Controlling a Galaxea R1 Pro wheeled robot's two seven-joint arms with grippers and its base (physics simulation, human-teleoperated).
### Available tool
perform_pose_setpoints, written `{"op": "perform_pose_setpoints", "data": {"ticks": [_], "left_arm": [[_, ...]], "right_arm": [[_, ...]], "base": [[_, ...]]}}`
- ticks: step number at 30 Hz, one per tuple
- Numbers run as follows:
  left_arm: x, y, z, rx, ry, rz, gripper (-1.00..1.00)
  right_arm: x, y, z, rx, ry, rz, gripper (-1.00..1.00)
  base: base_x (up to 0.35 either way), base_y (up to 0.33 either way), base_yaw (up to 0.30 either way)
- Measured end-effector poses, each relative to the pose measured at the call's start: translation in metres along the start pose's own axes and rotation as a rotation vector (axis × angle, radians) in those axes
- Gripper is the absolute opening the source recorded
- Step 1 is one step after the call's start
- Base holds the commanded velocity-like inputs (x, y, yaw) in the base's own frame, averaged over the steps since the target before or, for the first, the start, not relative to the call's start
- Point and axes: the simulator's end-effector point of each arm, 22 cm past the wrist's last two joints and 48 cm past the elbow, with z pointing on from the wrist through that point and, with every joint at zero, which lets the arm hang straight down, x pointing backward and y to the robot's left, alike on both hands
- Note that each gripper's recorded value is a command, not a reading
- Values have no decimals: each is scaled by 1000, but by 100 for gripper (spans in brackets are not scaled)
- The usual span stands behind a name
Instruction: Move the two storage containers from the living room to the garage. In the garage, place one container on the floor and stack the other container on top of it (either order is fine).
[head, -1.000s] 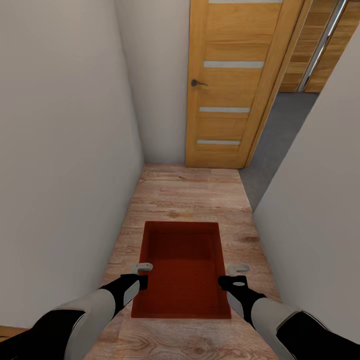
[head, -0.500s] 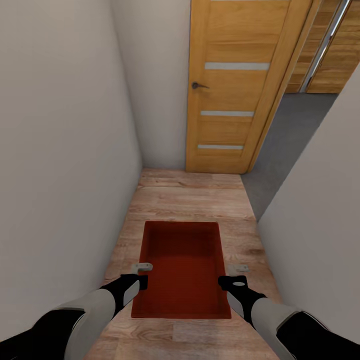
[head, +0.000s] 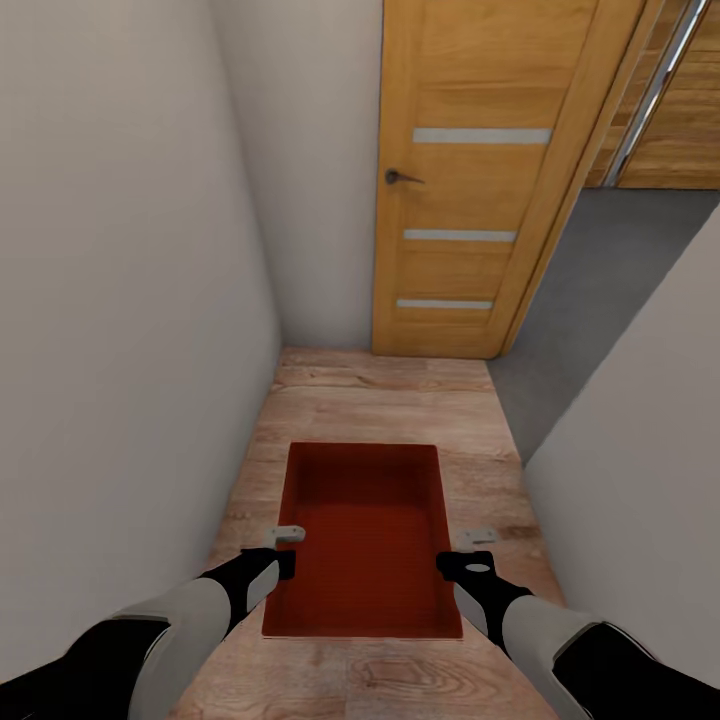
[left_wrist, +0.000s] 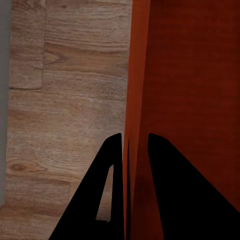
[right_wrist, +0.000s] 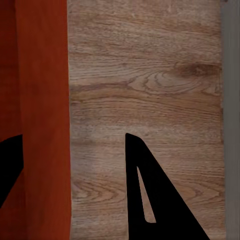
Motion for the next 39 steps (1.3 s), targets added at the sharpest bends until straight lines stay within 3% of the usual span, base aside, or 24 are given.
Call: {"op": "perform_pose_setpoints", "data": {"ticks": [39], "left_arm": [[0,0,0,0,0,0,-100]], "right_arm": [[0,0,0,0,0,0,-100]], "base": [[322,0,0]]}}
